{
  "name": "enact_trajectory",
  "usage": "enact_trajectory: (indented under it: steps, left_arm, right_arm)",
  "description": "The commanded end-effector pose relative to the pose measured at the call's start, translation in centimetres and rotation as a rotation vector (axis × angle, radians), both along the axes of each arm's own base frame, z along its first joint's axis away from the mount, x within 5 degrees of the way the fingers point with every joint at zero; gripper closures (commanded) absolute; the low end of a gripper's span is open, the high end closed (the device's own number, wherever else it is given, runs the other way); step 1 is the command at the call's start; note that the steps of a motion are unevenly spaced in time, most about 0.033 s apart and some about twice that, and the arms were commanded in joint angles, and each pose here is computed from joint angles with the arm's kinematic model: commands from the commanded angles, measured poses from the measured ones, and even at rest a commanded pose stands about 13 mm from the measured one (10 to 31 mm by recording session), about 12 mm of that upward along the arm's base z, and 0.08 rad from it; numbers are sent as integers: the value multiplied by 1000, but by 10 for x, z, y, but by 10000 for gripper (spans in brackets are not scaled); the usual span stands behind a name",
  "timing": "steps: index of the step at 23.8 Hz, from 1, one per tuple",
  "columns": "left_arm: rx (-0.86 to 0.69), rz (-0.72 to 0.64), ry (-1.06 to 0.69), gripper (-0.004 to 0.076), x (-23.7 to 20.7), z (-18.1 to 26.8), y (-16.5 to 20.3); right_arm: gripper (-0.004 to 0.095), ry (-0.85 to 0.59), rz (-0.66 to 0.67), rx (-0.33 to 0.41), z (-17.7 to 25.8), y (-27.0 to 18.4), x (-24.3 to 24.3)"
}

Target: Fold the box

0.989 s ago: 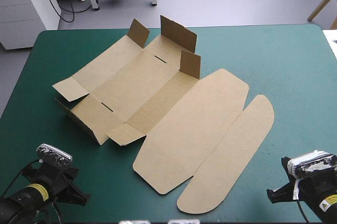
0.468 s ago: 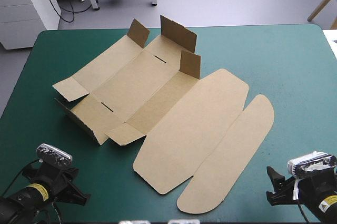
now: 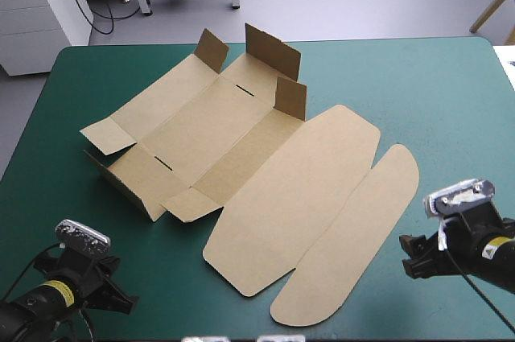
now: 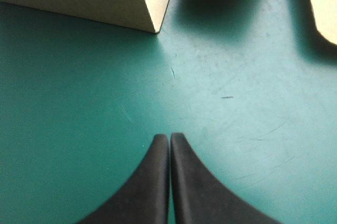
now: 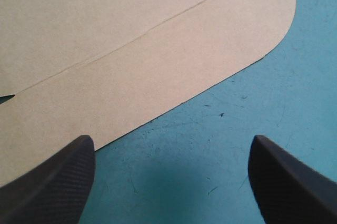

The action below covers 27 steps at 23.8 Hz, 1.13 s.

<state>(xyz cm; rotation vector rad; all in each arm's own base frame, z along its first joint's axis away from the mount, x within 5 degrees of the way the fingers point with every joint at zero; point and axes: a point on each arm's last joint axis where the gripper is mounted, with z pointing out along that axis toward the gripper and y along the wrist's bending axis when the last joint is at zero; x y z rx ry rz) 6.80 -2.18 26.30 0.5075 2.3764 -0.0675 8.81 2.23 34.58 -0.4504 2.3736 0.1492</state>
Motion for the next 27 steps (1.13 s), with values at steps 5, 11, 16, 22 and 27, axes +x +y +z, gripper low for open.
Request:
enact_trajectory:
  steps: [5,11,16,22,27]
  left_arm:
    - [-26,-1,-57,734,4,9,-2]
    - [-26,-1,-57,734,4,9,-2]
    - [-26,-1,-57,734,4,9,-2]
    - [-23,-1,-58,734,5,9,-2]
    - [-24,-1,-60,734,5,9,-2]
  right_arm:
    - [184,-12,26,22,46,6,58]
    - [184,15,80,-1,76,10,116]
    - [184,-1,120,2,90,16,181]
    - [184,-27,256,59,86,30,243]
    - [203,-28,266,71,79,33,274]
